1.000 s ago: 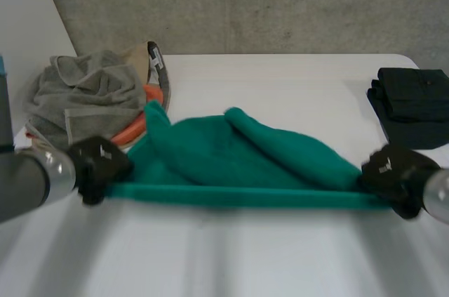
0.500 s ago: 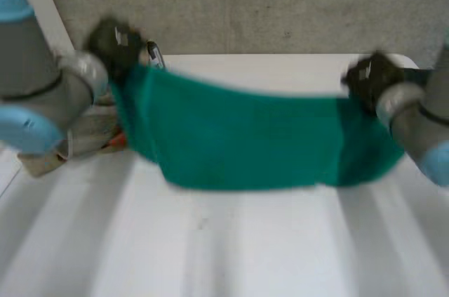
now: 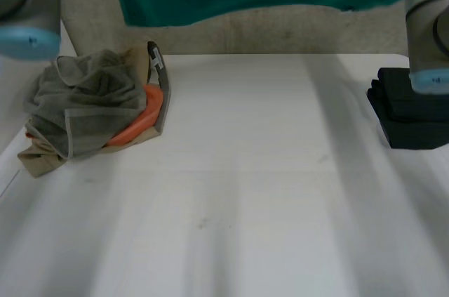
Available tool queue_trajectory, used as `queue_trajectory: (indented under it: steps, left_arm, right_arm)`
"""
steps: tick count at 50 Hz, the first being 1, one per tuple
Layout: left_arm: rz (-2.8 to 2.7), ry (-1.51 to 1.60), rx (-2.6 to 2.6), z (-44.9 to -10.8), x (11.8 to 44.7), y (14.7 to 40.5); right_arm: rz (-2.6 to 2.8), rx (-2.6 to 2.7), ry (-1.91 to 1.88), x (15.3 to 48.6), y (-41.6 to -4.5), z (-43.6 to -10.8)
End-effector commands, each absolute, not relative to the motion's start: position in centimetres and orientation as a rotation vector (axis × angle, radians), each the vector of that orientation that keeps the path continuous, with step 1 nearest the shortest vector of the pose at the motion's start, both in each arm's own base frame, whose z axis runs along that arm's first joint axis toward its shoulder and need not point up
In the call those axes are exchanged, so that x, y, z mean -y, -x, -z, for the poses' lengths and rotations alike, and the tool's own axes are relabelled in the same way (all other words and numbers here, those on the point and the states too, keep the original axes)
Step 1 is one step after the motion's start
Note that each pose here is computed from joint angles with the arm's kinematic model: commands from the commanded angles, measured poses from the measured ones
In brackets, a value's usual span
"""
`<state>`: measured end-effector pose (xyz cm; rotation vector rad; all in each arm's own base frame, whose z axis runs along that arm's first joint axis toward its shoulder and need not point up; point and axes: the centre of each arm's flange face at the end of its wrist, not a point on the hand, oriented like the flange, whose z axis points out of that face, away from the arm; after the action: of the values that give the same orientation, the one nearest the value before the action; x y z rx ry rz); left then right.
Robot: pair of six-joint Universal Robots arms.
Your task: Fold the laundry.
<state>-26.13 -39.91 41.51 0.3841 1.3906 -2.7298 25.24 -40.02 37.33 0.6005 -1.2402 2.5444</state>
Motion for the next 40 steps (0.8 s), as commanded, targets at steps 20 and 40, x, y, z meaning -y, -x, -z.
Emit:
queue_trajectory:
  steps: [20,40]
  left_arm:
    - [2.193,-0.879,-2.046,-19.6,37.6,25.1]
    - [2.026,-0.898,-2.165,-20.3,35.8,23.9]
  right_arm:
    - [-1.909,2.352,-0.856,38.8,-20.9,-12.6]
    - [-1.714,2.526,-0.659,39.3,-17.1,-14.6]
